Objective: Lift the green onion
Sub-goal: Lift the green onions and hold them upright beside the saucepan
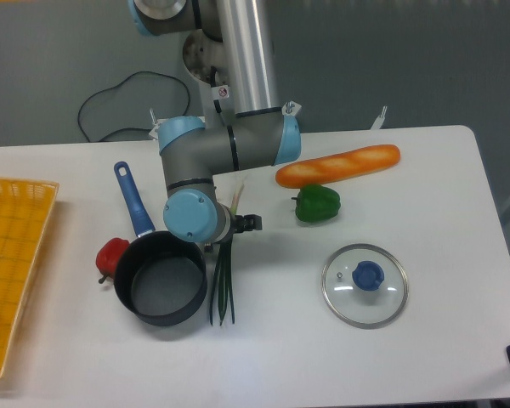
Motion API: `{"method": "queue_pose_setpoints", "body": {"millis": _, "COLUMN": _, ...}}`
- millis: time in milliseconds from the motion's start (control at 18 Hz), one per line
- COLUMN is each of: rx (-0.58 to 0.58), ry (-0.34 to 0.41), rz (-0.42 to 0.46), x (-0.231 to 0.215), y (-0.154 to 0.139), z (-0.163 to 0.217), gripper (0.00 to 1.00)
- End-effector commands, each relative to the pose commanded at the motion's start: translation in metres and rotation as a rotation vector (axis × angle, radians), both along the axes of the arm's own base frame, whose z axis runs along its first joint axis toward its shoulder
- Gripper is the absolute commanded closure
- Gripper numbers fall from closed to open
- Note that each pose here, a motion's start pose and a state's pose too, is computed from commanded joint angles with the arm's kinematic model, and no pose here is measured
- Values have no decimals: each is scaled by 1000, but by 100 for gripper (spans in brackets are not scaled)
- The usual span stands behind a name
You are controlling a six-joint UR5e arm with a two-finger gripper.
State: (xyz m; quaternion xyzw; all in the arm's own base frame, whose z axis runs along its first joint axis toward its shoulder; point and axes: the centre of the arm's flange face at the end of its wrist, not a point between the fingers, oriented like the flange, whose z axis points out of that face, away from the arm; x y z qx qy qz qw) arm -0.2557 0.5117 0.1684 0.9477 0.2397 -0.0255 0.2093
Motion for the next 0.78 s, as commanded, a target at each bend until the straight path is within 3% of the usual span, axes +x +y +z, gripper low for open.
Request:
{"method": "queue_pose_setpoints", "body": {"millis": 111, "rx": -7, "ry": -2, "rz": -1, "x": 0, "y": -1, "z": -3, "gripper": 15}}
{"method": "queue_pose_setpoints", "body": {"millis": 278, "rx": -5, "ry": -5, "rz": -3, "x": 0, "y": 0, "z": -4, "gripper": 15}}
{"method": "queue_pose_setpoints", "body": {"millis": 500, "rx": -5, "ry": -6, "rz": -4, "x": -1, "y": 2, "z": -5, "gripper": 27}}
{"method": "queue_pose_setpoints", "body": {"millis": 778, "rx": -6, "ry": -5, "rz": 5, "x": -3, "y": 6, "z": -10, "gripper": 56}}
